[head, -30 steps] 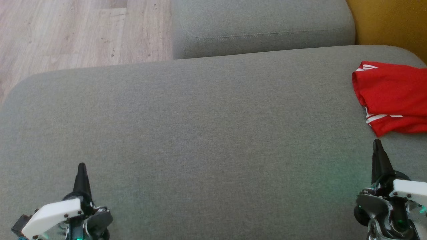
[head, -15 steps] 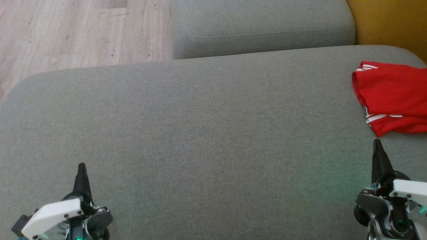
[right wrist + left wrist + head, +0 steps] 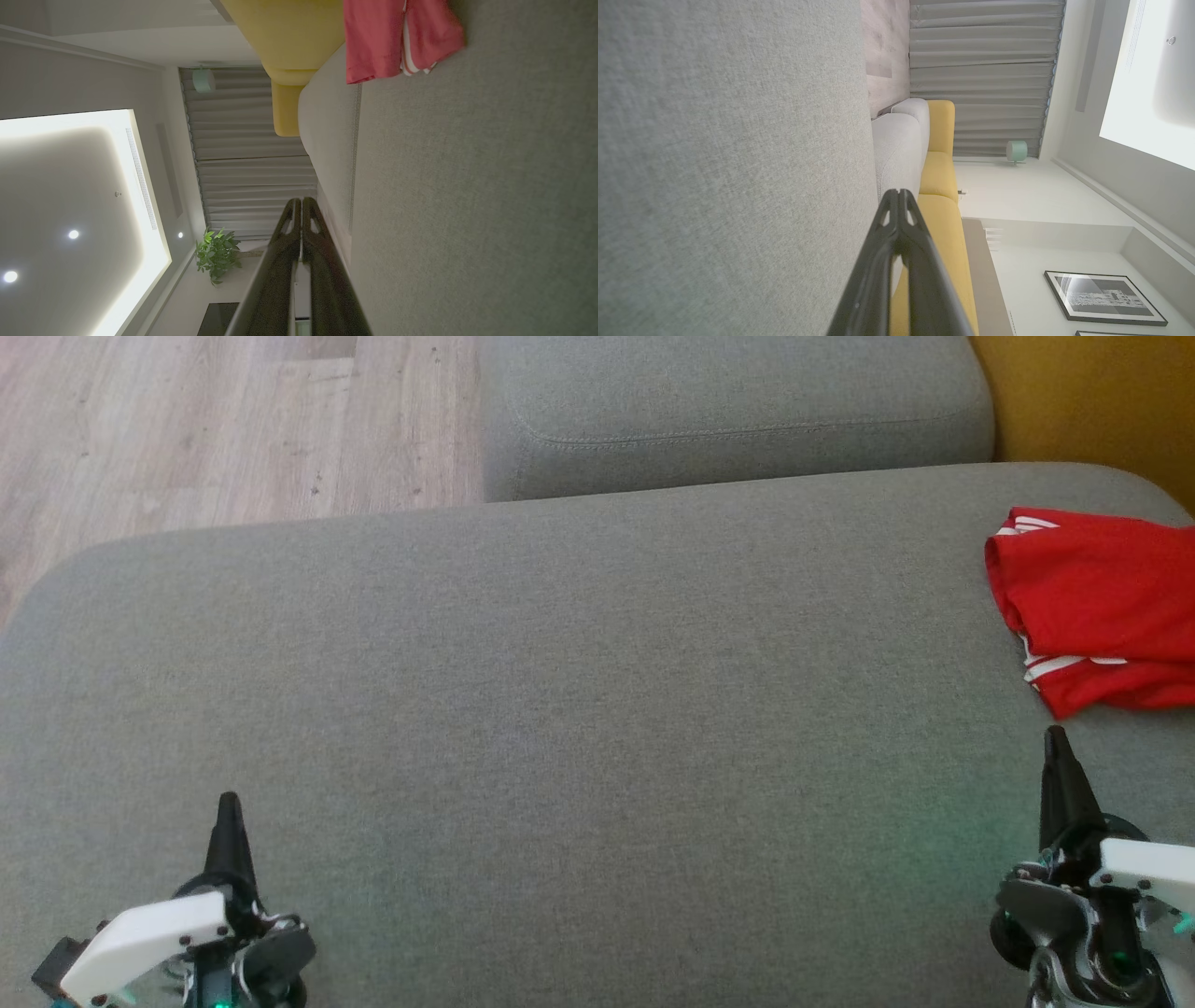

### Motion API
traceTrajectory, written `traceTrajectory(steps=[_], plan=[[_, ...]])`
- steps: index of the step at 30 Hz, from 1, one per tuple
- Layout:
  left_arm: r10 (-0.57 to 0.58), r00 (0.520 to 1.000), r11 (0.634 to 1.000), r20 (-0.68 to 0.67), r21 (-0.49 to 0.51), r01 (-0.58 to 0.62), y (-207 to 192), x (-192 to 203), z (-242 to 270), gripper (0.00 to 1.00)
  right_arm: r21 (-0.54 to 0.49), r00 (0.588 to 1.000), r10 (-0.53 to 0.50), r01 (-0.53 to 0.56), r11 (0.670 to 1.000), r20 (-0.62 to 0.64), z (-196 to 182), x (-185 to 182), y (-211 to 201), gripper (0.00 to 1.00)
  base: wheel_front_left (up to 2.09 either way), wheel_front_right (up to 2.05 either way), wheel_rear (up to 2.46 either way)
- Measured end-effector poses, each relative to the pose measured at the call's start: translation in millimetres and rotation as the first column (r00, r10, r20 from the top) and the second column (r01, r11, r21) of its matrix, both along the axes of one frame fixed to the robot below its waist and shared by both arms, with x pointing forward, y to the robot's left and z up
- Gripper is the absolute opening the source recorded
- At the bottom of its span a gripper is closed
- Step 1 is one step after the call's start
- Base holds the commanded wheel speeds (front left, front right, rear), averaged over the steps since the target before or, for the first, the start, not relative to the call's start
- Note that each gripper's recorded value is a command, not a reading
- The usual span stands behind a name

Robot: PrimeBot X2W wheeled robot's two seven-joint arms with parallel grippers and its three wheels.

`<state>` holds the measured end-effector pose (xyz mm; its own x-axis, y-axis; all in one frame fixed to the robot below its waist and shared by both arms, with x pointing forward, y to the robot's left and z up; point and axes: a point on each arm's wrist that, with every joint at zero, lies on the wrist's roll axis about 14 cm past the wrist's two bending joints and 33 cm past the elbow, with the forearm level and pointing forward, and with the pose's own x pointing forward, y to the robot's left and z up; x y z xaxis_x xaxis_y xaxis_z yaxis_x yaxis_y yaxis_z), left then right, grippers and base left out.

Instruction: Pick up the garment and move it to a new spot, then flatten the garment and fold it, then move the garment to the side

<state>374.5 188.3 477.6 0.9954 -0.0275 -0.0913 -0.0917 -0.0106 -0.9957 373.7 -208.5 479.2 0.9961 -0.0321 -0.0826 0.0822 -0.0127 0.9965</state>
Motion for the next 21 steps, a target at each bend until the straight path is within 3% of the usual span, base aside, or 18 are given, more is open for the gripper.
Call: traceTrajectory(steps=[21], plan=[[0.0, 1.0, 1.0, 0.0, 0.0, 0.0, 0.0, 0.0, 0.0, 0.0, -0.002, 1.0, 0.0, 0.0, 1.0, 0.0, 0.0, 0.0, 0.0, 0.0, 0.0, 0.0, 0.0]])
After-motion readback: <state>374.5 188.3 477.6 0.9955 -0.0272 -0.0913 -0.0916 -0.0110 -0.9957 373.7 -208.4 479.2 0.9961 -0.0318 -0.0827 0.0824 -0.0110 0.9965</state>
